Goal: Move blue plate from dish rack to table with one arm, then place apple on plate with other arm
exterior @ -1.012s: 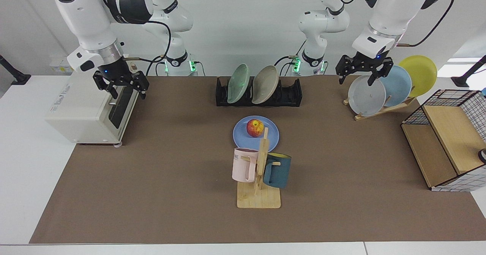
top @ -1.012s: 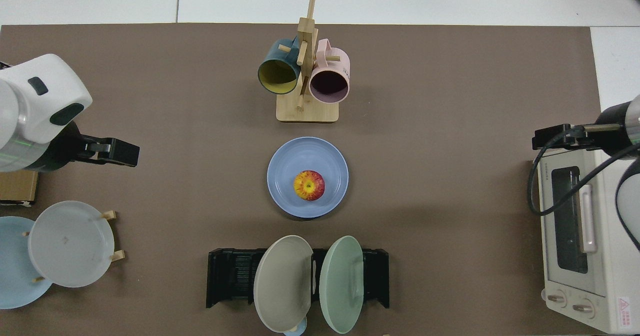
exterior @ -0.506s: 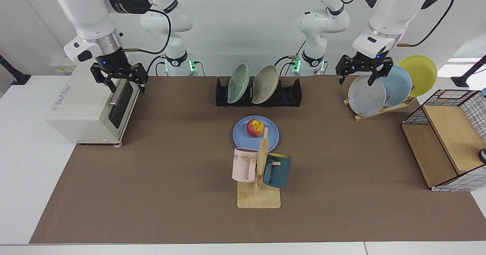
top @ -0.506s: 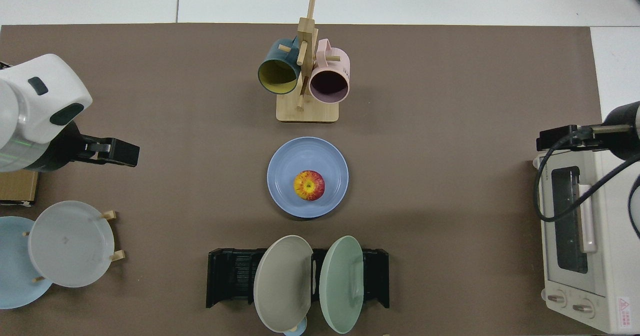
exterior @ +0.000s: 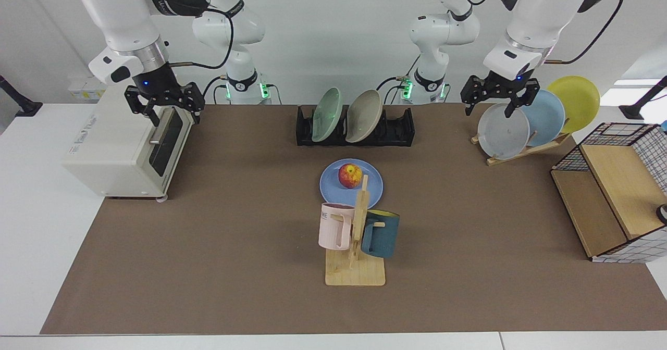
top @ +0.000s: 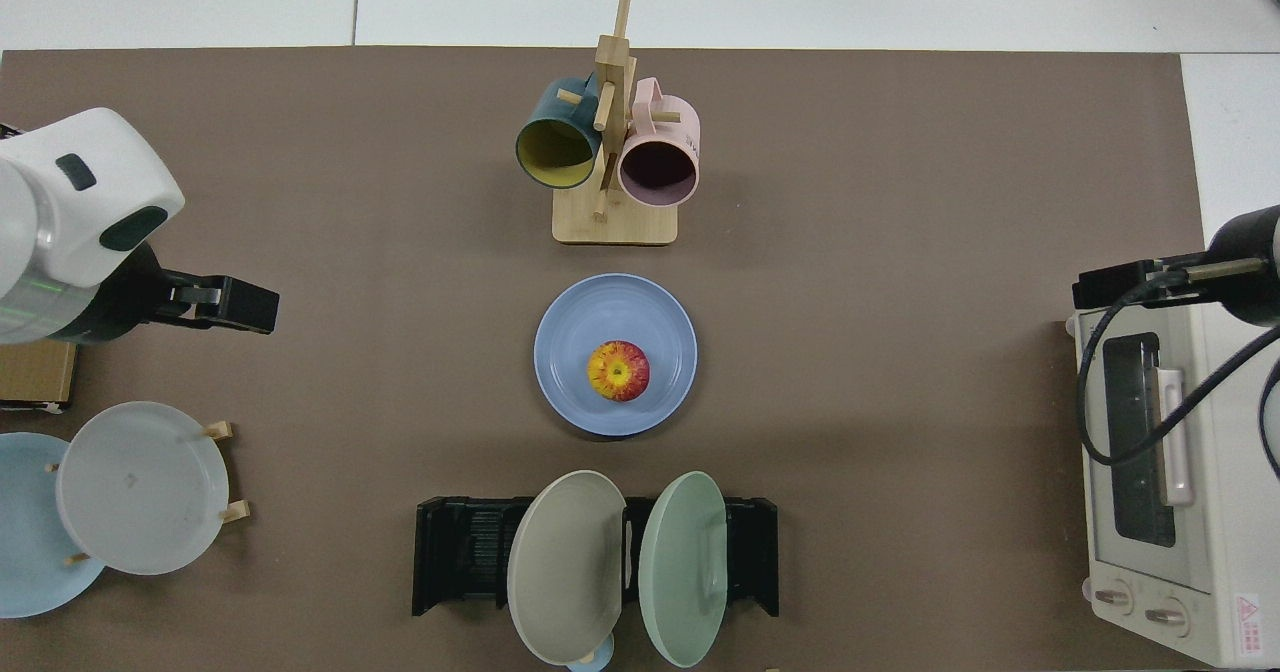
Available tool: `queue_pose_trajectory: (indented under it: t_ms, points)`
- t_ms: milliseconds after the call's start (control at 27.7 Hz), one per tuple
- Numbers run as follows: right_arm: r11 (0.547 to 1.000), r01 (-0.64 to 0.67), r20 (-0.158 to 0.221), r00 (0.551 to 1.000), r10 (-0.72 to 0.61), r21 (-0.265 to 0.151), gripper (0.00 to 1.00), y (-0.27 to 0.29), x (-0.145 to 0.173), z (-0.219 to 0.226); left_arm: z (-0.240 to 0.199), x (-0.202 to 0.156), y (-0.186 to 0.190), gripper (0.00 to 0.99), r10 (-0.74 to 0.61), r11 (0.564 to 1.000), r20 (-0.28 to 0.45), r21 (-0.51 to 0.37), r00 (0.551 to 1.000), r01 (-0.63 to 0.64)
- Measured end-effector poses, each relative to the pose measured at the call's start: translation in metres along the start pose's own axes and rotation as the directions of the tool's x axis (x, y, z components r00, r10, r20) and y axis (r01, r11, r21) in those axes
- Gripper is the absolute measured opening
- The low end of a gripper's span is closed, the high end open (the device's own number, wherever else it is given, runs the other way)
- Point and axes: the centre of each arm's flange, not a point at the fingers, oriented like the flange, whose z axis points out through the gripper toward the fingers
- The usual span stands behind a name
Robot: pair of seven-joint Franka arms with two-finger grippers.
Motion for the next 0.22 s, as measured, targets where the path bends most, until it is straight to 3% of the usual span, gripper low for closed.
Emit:
queue_pose_trajectory:
  t_ms: [217]
  points:
    - [1.0, -0.002, -0.003, 1.0, 0.002, 0.007, 1.0, -0.003, 0.0004, -0.0014, -0.0001, 0.0, 0.0, 0.991, 0.0, 1.0, 0.0, 0.0, 1.0, 0.0]
